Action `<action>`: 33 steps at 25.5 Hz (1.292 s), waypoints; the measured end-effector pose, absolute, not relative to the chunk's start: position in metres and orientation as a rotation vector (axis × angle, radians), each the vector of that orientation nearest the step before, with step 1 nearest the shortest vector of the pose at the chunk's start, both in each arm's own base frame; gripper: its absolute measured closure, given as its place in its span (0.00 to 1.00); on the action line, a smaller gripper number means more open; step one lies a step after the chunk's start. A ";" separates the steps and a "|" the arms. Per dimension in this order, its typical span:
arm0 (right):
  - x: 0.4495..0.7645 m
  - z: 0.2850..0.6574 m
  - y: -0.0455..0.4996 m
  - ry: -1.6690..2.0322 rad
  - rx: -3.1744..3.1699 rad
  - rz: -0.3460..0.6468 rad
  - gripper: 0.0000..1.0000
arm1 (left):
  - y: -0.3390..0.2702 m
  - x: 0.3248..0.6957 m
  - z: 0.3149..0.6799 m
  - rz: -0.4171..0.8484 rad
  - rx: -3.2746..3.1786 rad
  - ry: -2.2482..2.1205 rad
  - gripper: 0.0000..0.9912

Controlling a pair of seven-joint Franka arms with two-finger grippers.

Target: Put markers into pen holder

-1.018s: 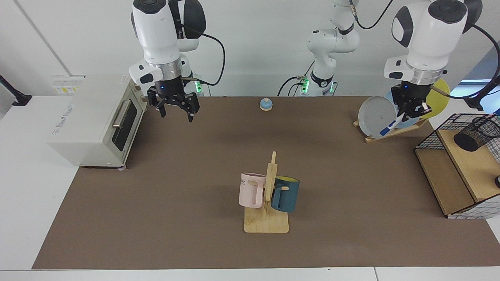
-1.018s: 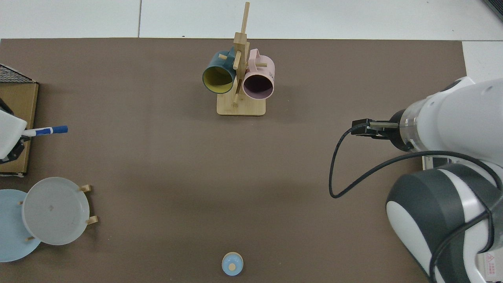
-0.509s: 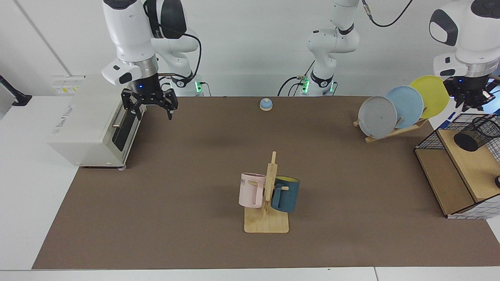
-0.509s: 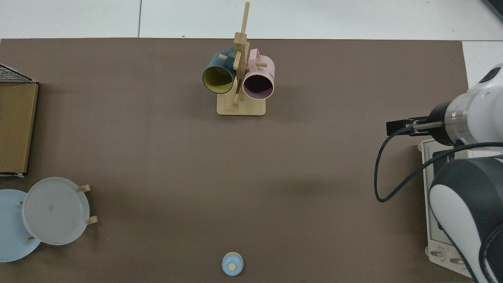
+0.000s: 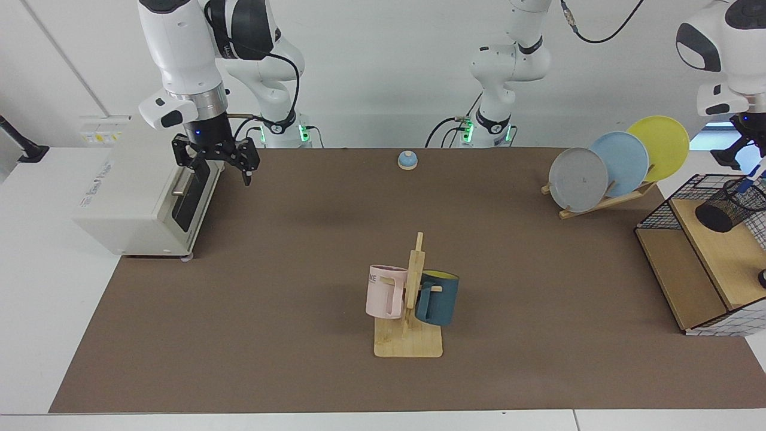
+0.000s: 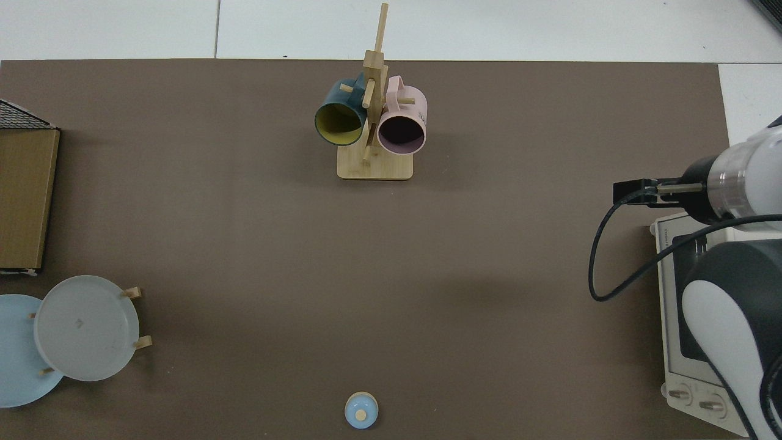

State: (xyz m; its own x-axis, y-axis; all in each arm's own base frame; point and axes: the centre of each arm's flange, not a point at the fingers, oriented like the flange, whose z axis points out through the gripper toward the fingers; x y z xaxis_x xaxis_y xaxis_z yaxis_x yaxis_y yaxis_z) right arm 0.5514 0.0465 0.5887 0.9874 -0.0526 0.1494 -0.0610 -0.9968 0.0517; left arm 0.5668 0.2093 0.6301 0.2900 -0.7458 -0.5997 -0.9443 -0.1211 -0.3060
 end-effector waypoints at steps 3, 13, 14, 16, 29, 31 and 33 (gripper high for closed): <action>0.551 0.589 0.046 -0.103 3.076 0.229 0.00 | 0.216 0.570 0.628 0.421 -1.889 1.535 0.84; 0.553 0.589 0.006 -0.221 3.067 0.226 0.00 | 0.240 0.589 0.591 0.608 -1.831 1.544 0.84; 0.554 0.589 0.007 -0.218 3.067 0.228 0.00 | 0.241 0.589 0.591 0.617 -1.827 1.545 0.84; 0.555 0.589 0.011 -0.208 3.068 0.240 0.00 | 0.243 0.588 0.588 0.641 -1.828 1.552 0.84; 0.556 0.590 0.013 -0.208 3.070 0.255 0.00 | 0.249 0.589 0.553 0.822 -1.872 1.569 0.72; 0.556 0.589 0.014 -0.207 3.070 0.255 0.00 | 0.249 0.589 0.552 0.829 -1.877 1.567 0.64; 0.556 0.589 0.014 -0.206 3.070 0.255 0.00 | 0.249 0.587 0.551 0.840 -1.893 1.554 0.48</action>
